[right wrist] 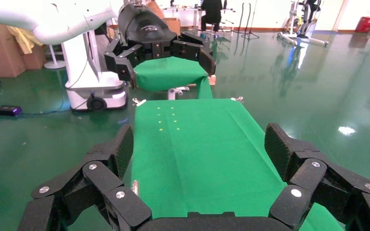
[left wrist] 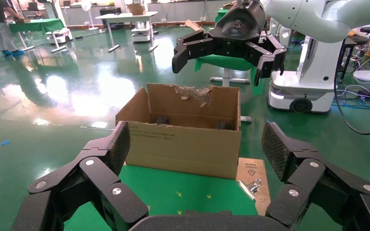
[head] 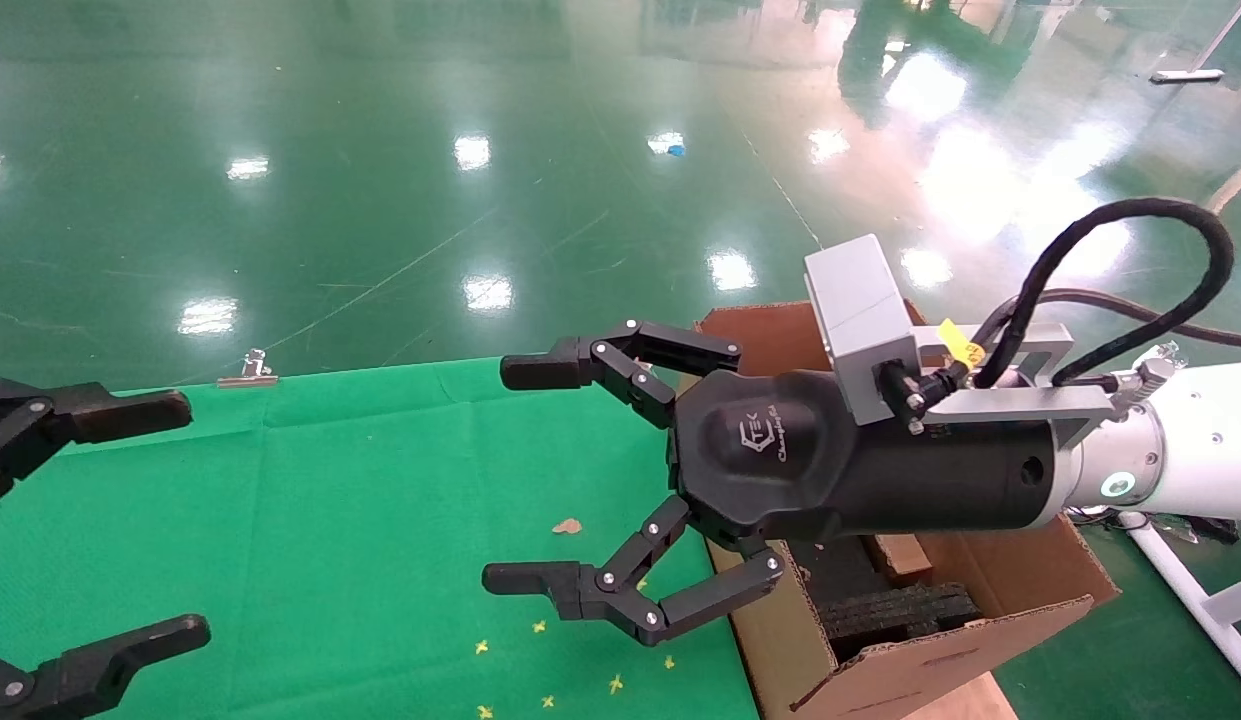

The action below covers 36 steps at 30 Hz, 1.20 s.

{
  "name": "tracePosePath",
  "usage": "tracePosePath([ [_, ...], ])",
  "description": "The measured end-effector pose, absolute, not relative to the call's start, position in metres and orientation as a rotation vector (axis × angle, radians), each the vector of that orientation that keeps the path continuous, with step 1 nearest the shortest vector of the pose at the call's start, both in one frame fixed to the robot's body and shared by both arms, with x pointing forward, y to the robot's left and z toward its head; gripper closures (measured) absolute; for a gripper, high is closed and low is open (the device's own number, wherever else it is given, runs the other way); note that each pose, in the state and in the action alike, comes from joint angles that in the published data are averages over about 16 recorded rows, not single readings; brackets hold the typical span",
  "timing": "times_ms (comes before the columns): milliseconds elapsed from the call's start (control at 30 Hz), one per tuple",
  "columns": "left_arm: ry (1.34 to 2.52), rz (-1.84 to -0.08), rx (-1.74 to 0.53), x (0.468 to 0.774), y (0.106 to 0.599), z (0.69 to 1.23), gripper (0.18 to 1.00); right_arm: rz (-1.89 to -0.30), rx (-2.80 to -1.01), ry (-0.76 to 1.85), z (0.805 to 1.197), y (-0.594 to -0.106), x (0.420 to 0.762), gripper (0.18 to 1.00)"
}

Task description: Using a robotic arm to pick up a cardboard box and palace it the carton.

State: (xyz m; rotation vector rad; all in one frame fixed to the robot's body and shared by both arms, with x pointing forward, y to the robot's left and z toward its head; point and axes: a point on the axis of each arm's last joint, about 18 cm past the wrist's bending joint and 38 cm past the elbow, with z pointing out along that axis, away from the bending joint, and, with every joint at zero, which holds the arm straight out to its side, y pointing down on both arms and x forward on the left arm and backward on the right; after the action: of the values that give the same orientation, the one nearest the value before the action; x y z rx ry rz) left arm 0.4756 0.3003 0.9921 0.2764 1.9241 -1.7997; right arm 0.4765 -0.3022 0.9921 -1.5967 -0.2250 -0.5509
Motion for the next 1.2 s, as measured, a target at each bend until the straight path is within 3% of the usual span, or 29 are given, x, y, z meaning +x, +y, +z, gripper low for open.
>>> tracePosePath([
  [1200,1.924,-1.8,0.276,0.4756,0.3003,0.9921,0.184,-0.551,-1.597,-0.224,0.9922,-0.3022,0.4767,0.178],
])
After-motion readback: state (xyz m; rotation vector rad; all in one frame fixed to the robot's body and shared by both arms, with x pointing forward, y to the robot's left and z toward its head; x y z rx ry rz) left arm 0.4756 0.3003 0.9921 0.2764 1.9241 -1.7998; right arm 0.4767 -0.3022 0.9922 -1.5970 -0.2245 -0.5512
